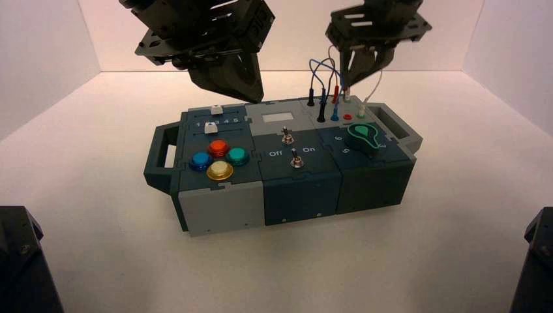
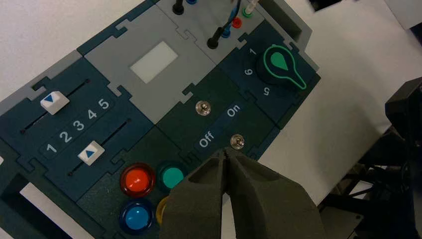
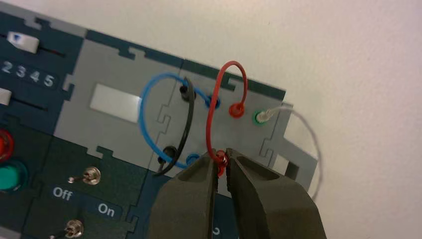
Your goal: Pull the red wire.
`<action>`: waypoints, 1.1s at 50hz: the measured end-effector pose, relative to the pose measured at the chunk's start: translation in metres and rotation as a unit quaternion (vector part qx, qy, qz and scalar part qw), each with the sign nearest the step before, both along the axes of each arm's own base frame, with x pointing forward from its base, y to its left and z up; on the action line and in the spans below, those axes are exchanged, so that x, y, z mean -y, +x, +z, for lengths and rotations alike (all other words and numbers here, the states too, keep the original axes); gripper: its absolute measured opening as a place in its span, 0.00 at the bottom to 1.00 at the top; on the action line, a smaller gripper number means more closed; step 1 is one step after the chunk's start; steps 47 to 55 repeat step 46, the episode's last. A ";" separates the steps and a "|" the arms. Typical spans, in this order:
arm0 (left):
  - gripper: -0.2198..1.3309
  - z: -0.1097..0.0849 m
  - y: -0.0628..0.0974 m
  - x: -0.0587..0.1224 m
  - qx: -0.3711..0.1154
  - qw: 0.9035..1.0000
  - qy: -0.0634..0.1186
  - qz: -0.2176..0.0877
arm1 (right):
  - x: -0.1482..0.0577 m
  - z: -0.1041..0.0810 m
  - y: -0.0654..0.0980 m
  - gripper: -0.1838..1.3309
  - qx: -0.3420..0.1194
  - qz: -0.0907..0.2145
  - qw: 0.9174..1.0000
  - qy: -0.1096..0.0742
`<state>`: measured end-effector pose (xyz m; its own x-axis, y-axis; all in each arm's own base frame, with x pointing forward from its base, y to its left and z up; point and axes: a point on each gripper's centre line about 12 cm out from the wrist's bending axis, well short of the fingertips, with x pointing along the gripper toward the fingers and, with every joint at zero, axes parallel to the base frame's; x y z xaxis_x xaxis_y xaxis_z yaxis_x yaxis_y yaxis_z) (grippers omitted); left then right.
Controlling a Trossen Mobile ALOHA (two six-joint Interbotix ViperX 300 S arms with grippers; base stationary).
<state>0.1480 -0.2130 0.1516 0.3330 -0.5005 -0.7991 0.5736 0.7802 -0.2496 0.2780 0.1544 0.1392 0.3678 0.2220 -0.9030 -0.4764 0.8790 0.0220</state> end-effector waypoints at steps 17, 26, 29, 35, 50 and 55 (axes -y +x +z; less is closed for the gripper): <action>0.04 0.000 0.001 -0.001 0.001 1.000 0.000 0.001 | 0.006 0.007 -0.001 0.20 -0.003 0.016 0.999 -0.028; 0.04 0.004 0.002 -0.002 0.006 1.000 -0.005 0.002 | 0.006 0.009 0.000 0.39 0.000 0.015 0.999 -0.028; 0.04 0.004 0.002 -0.003 0.009 1.000 -0.003 0.001 | 0.006 0.011 0.000 0.46 0.001 0.016 0.999 -0.028; 0.04 0.004 0.004 -0.004 0.011 1.000 -0.002 0.003 | 0.007 0.020 -0.001 0.49 -0.003 0.014 0.999 -0.030; 0.04 0.008 0.006 -0.003 0.015 1.000 -0.007 0.005 | 0.010 0.028 -0.009 0.49 -0.023 0.009 0.999 -0.031; 0.04 0.008 0.006 -0.003 0.015 1.000 -0.007 0.005 | 0.010 0.028 -0.009 0.49 -0.023 0.009 0.999 -0.031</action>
